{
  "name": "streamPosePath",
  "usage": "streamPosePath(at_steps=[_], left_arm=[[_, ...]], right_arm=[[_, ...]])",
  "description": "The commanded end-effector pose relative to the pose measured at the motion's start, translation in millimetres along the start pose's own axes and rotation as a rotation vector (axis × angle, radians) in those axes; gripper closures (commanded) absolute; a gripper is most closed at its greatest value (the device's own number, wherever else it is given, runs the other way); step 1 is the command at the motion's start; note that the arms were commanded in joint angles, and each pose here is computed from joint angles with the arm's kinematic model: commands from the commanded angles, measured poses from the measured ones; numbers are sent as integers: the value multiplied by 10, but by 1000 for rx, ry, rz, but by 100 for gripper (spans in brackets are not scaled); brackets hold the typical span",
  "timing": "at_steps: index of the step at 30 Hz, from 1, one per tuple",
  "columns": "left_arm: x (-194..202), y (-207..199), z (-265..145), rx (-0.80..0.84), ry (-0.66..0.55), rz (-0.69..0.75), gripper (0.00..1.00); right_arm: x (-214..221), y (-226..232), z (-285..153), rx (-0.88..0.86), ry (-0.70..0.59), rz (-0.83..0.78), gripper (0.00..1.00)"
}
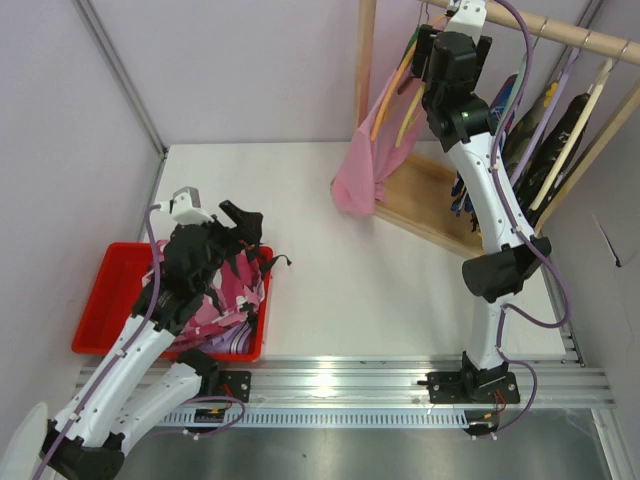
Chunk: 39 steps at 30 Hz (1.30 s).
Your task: Remove the trousers from the hanger
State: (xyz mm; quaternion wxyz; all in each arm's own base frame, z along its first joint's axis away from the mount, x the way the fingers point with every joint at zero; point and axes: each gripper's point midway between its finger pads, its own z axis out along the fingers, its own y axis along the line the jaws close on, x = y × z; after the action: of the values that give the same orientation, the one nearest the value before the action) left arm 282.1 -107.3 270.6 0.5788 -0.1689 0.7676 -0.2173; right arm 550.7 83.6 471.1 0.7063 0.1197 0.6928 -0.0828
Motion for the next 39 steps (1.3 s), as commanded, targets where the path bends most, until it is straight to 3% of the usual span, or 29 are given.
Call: streamPosePath(at_steps=[1,11,19,23,26,30,31,34,39], left_arm=[[-83,11,-81,19,-33,14,0],[-55,28,-277,60,-29,16,1],[150,345,-208,-88,1,-68,0],[371,615,-148,-222,65,-182,0],[418,904,-158,-352,51,-253,0],[362,1183,-263,-455,-6,-364,1],[377,1283,-340,-496,-13,-379,1],[301,1682,-593,-686,-100,-474,1],[181,2036,-910,-881,-153,-508,0]], right_arm=[[-328,-18,-472,-15,-17,-3,15],[-711,-40,-1530,-70,-10,-22,8],[-772,141,-2196,-258,-40,-72,8],[-439,448,-2561,-432,-39,-188,9],[-273,576,-2797,-529,-17,-187,9],[-36,925,-3227,-747,37,-62,9],[62,1084,-3402,-867,51,-30,10],[419,1399,-3733,-1060,123,12,10],[1031,1618,-3972,-1150,262,33,11]])
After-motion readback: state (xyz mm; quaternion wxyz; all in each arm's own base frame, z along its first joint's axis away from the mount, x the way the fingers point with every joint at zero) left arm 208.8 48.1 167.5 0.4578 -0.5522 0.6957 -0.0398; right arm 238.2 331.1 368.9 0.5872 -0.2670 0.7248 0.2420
